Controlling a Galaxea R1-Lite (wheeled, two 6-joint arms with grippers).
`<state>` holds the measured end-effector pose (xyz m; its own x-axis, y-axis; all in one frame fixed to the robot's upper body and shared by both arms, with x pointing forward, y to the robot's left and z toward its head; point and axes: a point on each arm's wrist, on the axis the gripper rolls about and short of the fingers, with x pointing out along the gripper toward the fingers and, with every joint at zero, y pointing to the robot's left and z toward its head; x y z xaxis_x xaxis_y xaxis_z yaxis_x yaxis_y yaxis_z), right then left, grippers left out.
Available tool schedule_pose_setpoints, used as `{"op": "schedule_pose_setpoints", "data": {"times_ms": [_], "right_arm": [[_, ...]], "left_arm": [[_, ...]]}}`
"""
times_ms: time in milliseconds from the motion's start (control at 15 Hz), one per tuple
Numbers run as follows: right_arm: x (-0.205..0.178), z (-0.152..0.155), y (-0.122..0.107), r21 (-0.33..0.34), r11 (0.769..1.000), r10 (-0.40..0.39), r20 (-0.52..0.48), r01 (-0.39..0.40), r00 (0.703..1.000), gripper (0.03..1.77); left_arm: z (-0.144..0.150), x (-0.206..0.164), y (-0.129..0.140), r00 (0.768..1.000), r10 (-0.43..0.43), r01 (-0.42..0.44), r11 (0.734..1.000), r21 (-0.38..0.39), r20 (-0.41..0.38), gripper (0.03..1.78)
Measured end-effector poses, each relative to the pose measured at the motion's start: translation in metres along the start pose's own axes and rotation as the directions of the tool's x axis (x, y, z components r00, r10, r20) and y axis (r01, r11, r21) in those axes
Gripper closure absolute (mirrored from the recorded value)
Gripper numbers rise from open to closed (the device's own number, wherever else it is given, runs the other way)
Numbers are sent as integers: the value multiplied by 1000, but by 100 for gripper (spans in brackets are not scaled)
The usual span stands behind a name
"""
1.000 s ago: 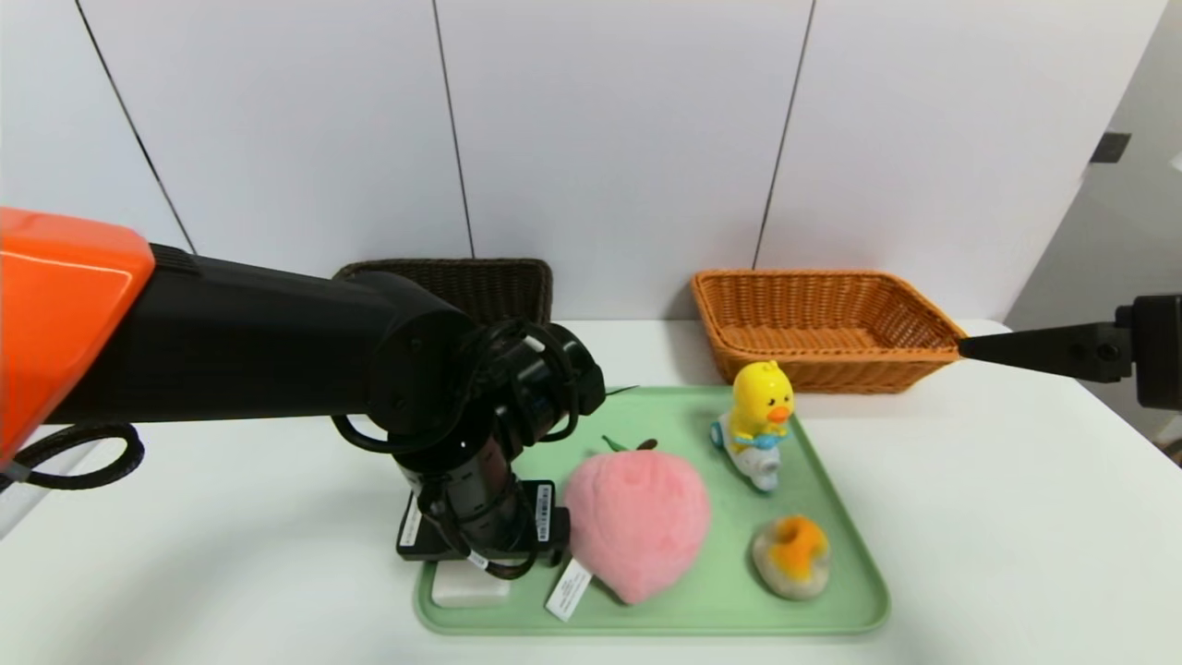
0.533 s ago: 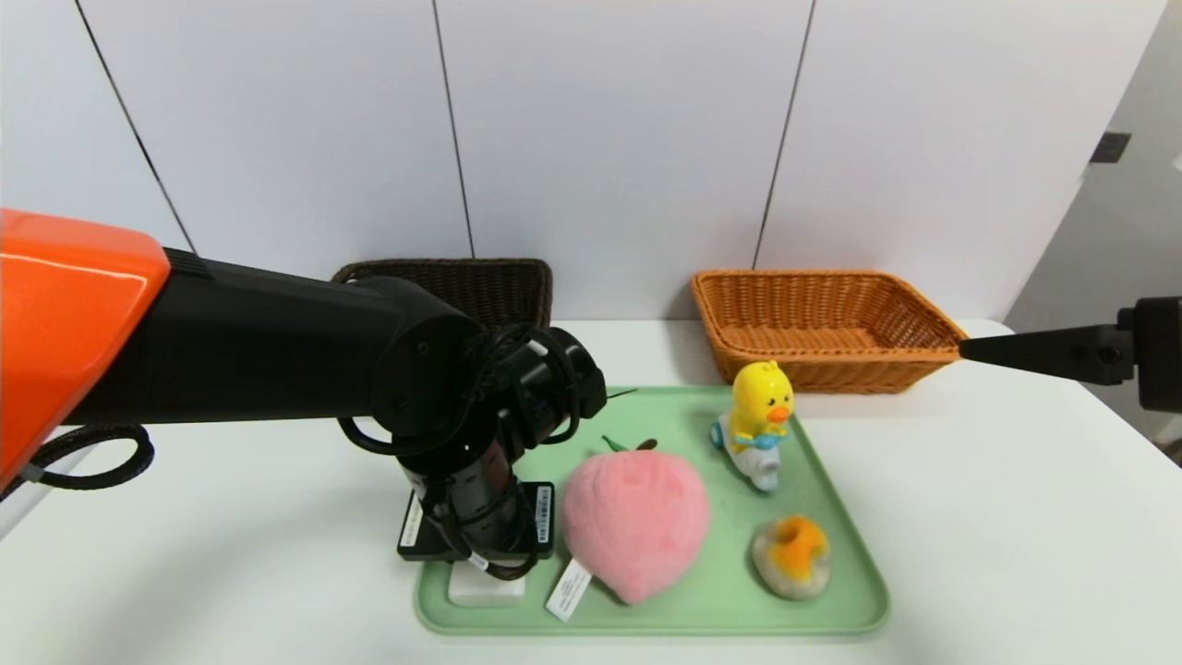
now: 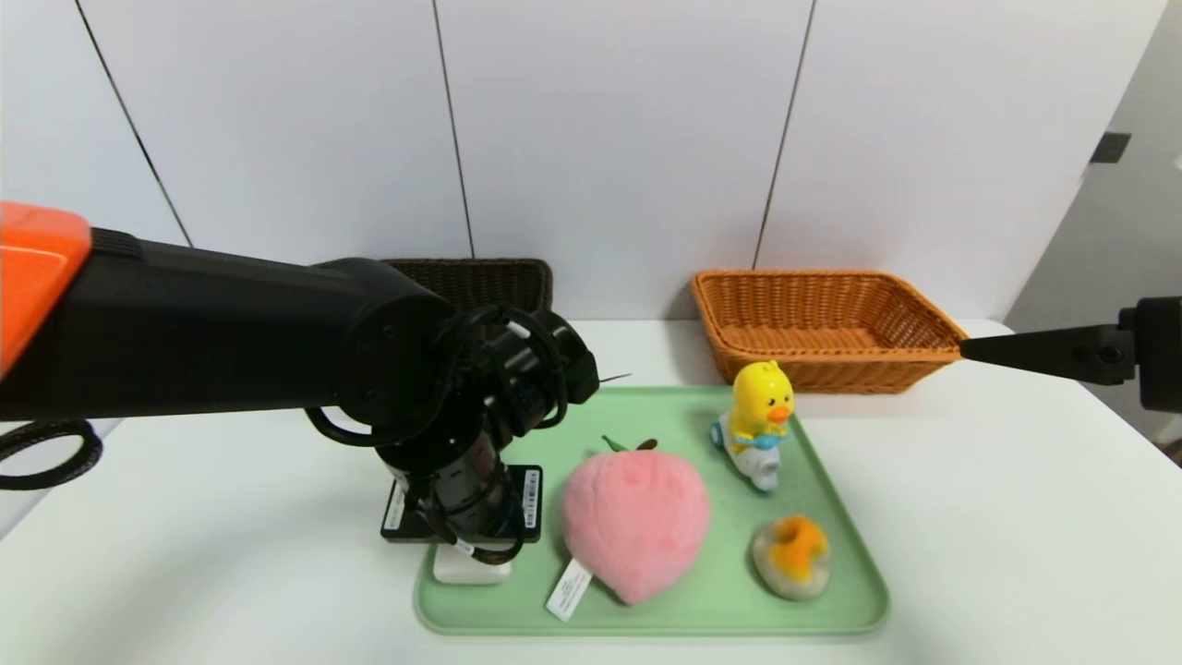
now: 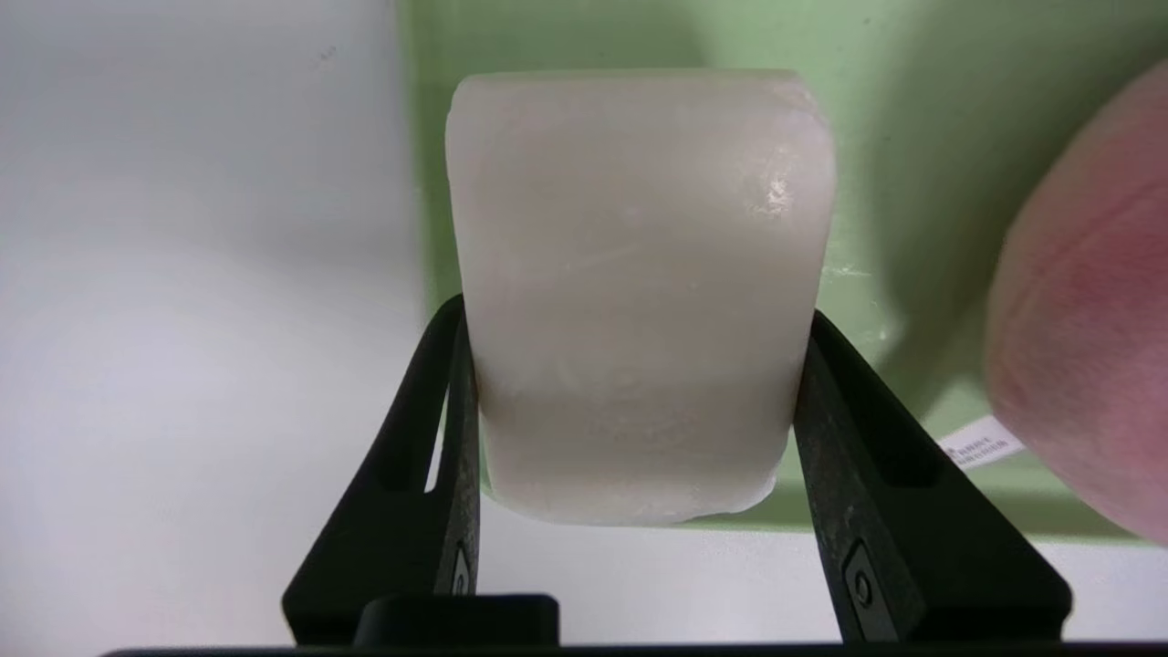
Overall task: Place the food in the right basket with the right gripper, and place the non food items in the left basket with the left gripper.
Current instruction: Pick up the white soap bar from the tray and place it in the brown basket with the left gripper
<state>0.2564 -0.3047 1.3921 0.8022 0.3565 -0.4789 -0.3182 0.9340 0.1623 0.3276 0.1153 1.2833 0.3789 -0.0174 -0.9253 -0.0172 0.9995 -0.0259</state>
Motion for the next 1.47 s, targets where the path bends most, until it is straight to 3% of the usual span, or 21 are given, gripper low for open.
{"op": "schedule_pose_setpoints", "data": {"times_ms": [333, 533, 800, 1067, 1467], "right_arm": [[0, 0, 0, -1, 1000, 1, 0, -1, 1000, 9], [0, 0, 0, -1, 1000, 3, 0, -3, 1000, 9], [0, 0, 0, -1, 1000, 3, 0, -3, 1000, 9], [0, 0, 0, 0, 1000, 3, 1, -3, 1000, 9], [1, -2, 0, -2, 1000, -2, -7, 2, 1000, 9]], "left_arm": [[12, -60, 17, 980, -115, 99, 990, 103, 165, 84], [36, -91, 29, 945, -165, 138, 984, 113, 284, 84], [75, -108, 43, 900, -162, 134, 986, 97, 404, 84], [120, -89, 56, 864, -112, 79, 993, 89, 491, 84], [166, -32, 76, 845, -29, 31, 1000, 6, 534, 84]]}}
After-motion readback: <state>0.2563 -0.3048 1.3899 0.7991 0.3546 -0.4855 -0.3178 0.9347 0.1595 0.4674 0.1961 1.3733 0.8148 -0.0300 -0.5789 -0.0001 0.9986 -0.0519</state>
